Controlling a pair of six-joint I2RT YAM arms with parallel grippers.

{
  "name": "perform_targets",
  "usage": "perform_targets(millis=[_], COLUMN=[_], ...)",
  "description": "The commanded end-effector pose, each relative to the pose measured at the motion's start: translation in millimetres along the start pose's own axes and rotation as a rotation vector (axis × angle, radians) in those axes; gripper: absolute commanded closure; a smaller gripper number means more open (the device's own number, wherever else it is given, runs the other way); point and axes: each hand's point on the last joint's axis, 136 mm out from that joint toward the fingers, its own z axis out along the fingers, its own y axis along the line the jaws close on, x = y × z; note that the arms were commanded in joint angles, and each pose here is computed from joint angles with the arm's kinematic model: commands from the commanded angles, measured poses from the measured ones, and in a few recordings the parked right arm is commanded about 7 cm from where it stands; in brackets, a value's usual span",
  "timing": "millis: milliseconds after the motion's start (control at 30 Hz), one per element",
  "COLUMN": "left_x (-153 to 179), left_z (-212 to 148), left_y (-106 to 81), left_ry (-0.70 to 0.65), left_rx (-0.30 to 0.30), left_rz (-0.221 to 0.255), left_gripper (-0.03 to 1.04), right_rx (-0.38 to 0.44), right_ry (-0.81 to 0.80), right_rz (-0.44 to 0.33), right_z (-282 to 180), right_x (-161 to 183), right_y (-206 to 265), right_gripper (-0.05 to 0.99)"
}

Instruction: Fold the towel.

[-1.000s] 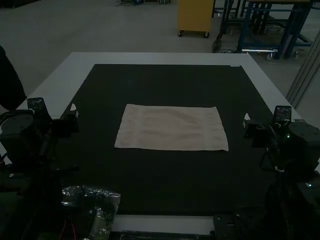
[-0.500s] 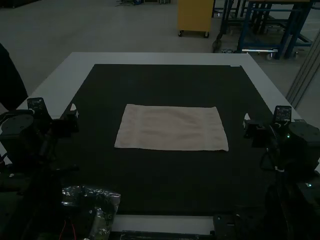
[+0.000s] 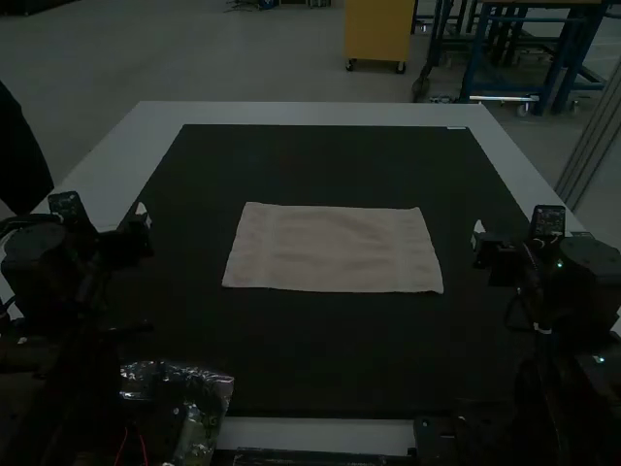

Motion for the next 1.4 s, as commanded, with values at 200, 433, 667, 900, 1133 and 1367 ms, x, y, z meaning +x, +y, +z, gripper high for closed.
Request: perform_targets(millis=[200,433,667,900,1133,1367], left_x=[-22.5,-38.5,-81.8,-143.4,-176.7,-74.6], left_z=[-1.3,-3.4,-14.4,-22.8,50.2,139.4], left_y=[-1.0,-1.7,-4.2,-20.6,-33.6,-26.5], left_ry=[-0.098,-0.162,-0.338,-0.376,-0.209,0.231], left_rx=[-0.009,-0.026,-0.040,0.019,0.061,0.038], left_rz=[0.217,0.374,0.325,0.313,0.169,0.142], left_gripper=[0.04,0.05,0.06,0.06,0.05,0.05], right_rx=[-0.007,0.028,0.066,0.092,0.008,-0.111], right_ry=[-0.104,-0.226,-0.297,-0.364,-0.223,0.137], right_rz=[-0.198,-0.359,-0.351,-0.271,-0.048,0.136], right_z=[-1.4,-6.3,-11.2,-21.4,35.9,118.2], right_x=[-23.7,-53.6,-72.1,-128.1,-177.4,-124.0], right_y=[2.3,0.8,-5.4,-16.5,-10.9,13.8], right_gripper=[0.02,0.02,0.02,0.02,0.02,0.02])
